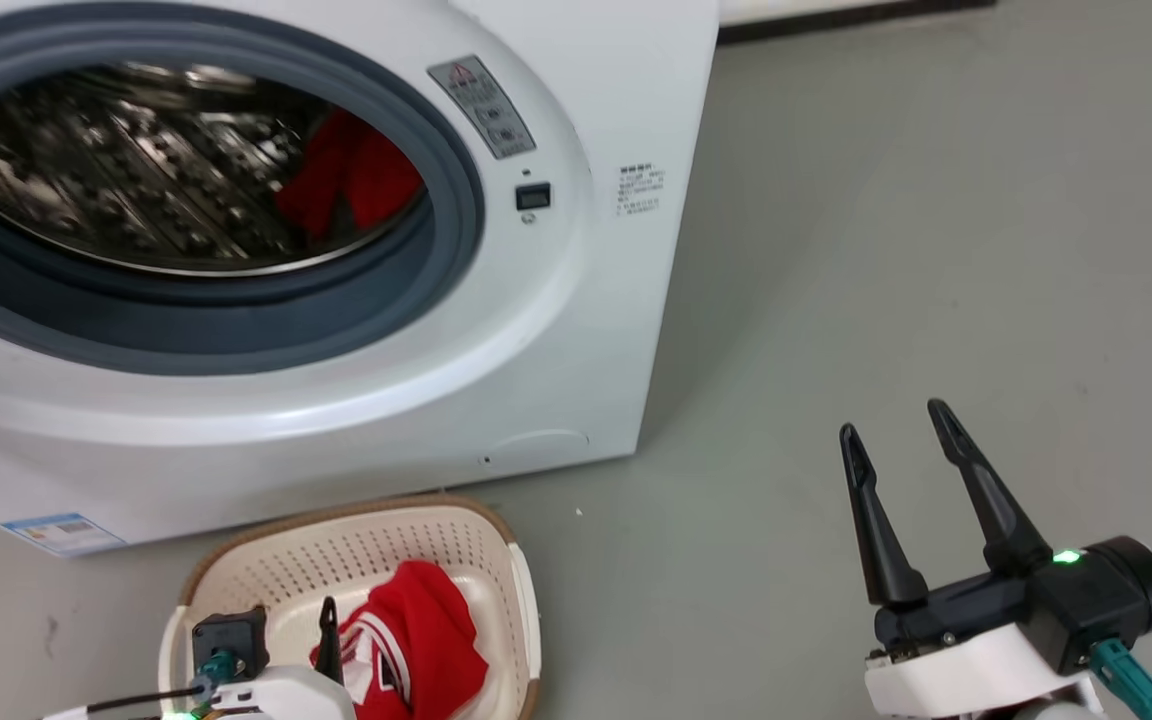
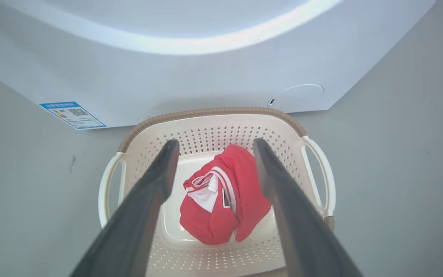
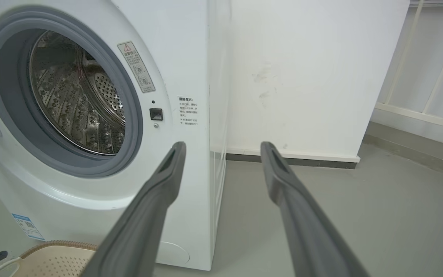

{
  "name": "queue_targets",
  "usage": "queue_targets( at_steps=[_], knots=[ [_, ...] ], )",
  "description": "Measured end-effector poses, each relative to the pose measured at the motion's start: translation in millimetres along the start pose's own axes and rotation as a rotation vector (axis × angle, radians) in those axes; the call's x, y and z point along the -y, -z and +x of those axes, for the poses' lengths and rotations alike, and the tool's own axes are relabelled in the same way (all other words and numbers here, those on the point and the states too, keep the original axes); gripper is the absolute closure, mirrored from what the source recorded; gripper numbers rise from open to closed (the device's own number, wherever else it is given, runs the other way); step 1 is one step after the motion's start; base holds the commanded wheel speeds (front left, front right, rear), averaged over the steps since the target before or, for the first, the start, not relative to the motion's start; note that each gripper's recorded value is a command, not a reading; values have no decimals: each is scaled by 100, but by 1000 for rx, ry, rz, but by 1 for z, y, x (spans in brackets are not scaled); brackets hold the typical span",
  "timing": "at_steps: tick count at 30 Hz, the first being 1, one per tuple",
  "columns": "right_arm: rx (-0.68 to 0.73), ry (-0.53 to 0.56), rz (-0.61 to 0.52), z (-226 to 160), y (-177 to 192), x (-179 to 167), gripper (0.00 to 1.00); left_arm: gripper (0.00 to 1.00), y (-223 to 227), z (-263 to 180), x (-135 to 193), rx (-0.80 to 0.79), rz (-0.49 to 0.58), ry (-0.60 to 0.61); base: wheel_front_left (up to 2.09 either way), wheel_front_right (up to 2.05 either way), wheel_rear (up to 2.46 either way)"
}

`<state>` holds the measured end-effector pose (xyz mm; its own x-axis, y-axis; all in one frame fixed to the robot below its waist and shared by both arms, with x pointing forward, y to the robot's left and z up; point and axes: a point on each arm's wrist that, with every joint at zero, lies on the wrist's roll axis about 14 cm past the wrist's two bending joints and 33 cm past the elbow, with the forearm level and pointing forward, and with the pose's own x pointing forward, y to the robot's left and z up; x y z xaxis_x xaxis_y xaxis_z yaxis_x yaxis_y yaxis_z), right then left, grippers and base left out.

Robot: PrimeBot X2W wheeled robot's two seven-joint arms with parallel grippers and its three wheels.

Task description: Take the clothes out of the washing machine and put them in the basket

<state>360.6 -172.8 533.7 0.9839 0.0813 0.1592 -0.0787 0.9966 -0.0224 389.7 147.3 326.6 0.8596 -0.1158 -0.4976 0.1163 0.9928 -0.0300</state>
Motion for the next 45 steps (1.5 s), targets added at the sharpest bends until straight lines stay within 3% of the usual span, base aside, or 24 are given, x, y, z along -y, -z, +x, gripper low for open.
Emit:
queue_targets(
  at_steps=[11, 19, 31, 45],
  knots=[
    [46, -4, 0, -20, -18, -4, 0, 0, -83, -42, -6, 324, -7, -63, 0, 0, 0],
    [40, 2, 1, -24, -17, -4, 0, 0, -123, -46, -3, 450, 15, -55, 0, 0, 0],
    [45, 13, 0, 3, -15, 4, 0, 0, -188, 23, -9, 532, 71, -26, 0, 0, 0],
    [-8, 68, -5, 31, 9, 28, 0, 0, -209, 138, -2, 449, 140, 51, 0, 0, 0]
  ],
)
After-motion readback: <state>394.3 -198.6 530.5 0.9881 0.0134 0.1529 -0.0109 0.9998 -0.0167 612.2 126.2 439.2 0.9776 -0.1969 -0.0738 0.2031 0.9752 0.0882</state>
